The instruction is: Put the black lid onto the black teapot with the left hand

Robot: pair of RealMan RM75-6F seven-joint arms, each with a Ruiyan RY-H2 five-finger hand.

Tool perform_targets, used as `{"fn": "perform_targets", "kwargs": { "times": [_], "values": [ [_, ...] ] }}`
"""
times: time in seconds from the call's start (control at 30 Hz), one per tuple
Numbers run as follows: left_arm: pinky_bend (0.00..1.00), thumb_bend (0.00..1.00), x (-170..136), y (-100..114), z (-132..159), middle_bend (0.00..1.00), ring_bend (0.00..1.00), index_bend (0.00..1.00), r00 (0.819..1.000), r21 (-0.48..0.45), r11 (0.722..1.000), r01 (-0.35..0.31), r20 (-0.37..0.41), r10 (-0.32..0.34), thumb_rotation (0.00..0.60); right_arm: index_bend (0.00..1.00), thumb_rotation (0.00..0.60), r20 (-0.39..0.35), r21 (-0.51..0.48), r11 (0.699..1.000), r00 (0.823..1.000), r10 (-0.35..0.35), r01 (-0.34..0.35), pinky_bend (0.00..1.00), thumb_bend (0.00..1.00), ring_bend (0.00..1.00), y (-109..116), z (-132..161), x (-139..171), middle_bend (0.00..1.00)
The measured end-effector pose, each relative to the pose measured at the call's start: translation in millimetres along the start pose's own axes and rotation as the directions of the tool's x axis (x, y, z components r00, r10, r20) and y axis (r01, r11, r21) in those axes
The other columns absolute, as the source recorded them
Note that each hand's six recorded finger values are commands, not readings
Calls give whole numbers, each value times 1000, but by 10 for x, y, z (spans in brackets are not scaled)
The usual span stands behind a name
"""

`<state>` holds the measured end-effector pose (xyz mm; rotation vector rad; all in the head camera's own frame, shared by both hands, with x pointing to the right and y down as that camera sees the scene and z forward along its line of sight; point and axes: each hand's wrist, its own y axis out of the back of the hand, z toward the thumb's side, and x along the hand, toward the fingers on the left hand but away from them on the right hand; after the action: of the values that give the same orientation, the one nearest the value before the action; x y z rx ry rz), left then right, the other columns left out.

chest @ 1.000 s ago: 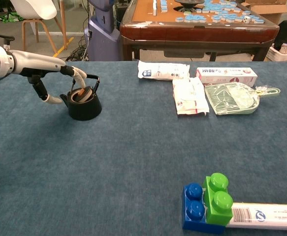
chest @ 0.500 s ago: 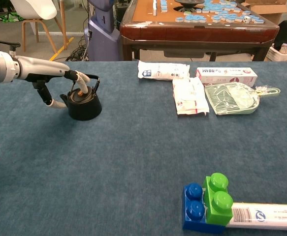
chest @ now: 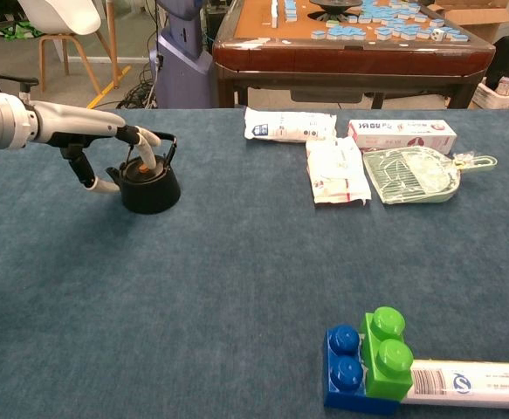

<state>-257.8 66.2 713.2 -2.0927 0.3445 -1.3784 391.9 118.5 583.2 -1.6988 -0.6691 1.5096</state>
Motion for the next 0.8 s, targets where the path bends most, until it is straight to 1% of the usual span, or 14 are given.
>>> {"fn": "perform_targets", "kwargs": {
  "times": [0.1,0.23,0.53,0.63,0.8],
  "values": [
    [0,331,-48,51,30,0,0,243,1000,-6,1000,-14,12,14,600,88,600,3,-3,1000,1000,-1,1,0,546,0,-4,-21,6,0],
    [0,331,-130,115,40,0,0,243,1000,8,1000,-18,19,18,600,88,600,1,-14,1000,1000,-8,8,0,546,0,-7,-33,3,0],
    [0,331,-351,240,26,0,0,241,999,31,999,-37,1,37,600,88,600,-27,-27,999,999,-20,19,0,546,0,-20,-20,2,0],
    [0,331,-477,295,12,0,0,239,998,32,998,-56,-9,56,600,88,600,-35,-29,999,999,-24,23,0,545,0,-25,-15,32,0],
    [0,331,-795,379,-27,0,0,228,994,19,994,-106,-34,106,600,88,600,-47,-30,999,998,-34,33,0,546,0,-20,-4,127,0]
  ]
}}
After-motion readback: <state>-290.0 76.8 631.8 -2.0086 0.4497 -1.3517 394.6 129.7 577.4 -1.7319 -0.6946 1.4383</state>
